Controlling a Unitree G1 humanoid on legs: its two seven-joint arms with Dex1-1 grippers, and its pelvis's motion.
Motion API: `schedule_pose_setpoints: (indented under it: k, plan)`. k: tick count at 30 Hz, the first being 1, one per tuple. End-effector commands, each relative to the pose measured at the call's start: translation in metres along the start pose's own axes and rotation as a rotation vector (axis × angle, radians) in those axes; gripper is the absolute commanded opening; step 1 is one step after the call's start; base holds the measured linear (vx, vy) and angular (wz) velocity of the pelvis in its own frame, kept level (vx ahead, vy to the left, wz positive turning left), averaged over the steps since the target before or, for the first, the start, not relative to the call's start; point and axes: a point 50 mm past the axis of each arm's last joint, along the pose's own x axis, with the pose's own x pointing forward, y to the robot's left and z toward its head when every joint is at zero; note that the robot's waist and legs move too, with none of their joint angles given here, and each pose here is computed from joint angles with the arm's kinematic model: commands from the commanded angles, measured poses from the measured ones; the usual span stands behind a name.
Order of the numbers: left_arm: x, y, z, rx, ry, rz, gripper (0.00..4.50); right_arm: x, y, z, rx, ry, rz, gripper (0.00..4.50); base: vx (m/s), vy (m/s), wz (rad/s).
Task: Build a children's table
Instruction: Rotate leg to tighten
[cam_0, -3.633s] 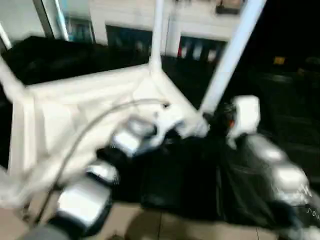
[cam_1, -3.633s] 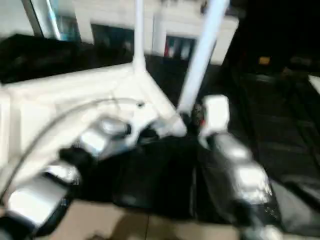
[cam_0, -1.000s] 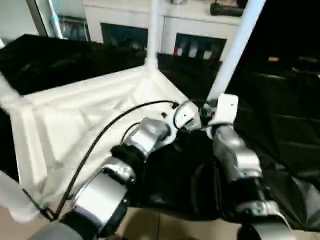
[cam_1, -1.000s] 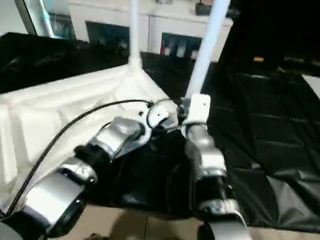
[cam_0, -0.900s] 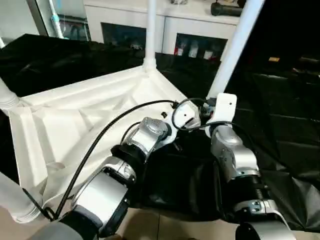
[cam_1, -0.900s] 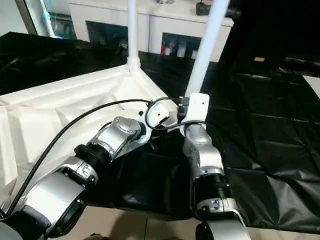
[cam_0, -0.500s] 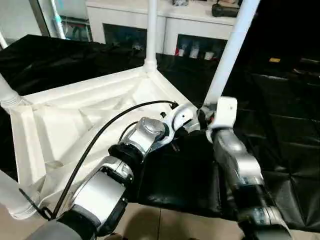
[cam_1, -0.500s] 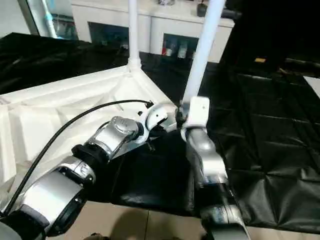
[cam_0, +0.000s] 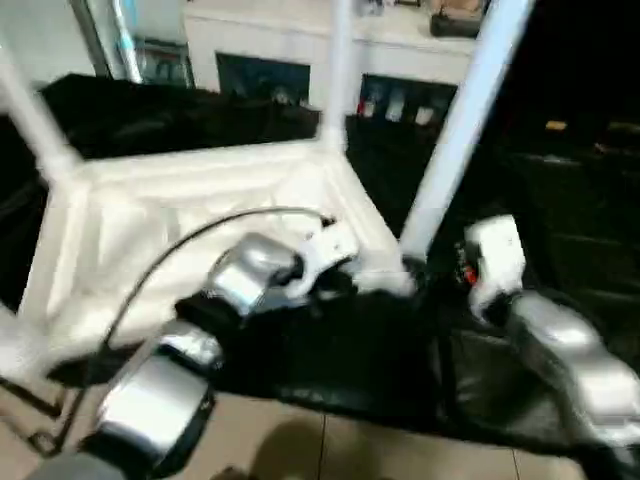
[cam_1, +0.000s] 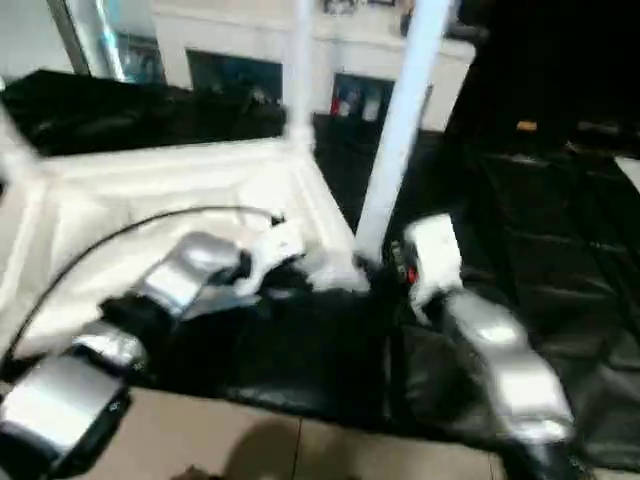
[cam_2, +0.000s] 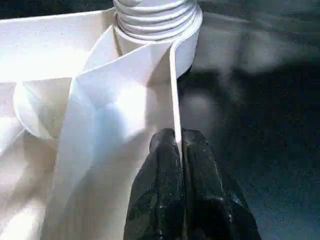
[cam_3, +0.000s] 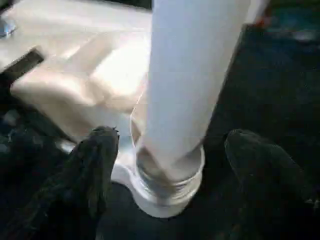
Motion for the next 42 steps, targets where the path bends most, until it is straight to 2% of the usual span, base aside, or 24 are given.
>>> schedule_pose_setpoints:
  k: [1,5,16,18,21,24,31,35,38,39,41,42]
  plan:
    - [-0.001,-0.01,0.006,0.093,-0.006,-0.15,0.0,-0.011,0.006,0.0,-0.035,0.026,0.14,3.73,0.0,0.0,0.0]
    - [-0.008,-0.014,0.003,0.121,0.02,-0.23,0.0,-0.019,0.009,-0.003,-0.074,0.07,0.22,3.73,0.0,0.0,0.0]
    - [-0.012,-0.017,0.003,0.145,0.026,-0.234,0.0,0.003,0.012,-0.012,-0.148,0.111,0.258,3.73,0.0,0.0,0.0]
    - [-0.011,-0.017,0.004,0.145,0.025,-0.228,0.0,0.008,0.012,-0.012,-0.158,0.115,0.26,3.44,0.0,0.0,0.0]
    - [-0.011,-0.018,0.003,0.141,0.024,-0.223,0.0,0.011,0.011,-0.01,-0.155,0.1,0.255,3.33,0.0,0.0,0.0]
    - [-0.01,-0.018,0.003,0.138,0.023,-0.22,0.0,0.012,0.01,-0.01,-0.156,0.1,0.266,2.95,0.0,0.0,0.0]
    - [-0.012,-0.018,0.002,0.134,0.026,-0.217,0.0,0.012,0.008,-0.012,-0.164,0.108,0.274,2.66,0.0,0.0,0.0]
    - [-0.014,-0.014,0.0,0.121,0.03,-0.176,0.0,0.015,0.006,-0.012,-0.122,0.1,0.224,2.62,0.0,0.0,0.0]
    - [-0.012,-0.001,0.005,0.066,0.005,-0.019,0.0,0.027,-0.004,-0.015,-0.027,0.092,0.043,2.61,0.0,0.0,0.0]
    - [-0.011,0.009,0.005,0.022,0.021,0.096,0.0,0.037,-0.008,-0.015,0.05,0.068,-0.08,2.61,0.0,0.0,0.0]
    - [-0.012,0.012,0.005,0.009,0.032,0.139,0.0,0.041,-0.009,-0.015,0.081,0.059,-0.129,2.61,0.0,0.0,0.0]
    - [-0.013,0.02,0.005,-0.025,0.044,0.247,0.0,0.05,-0.009,-0.013,0.136,0.05,-0.214,2.61,0.0,0.0,0.0]
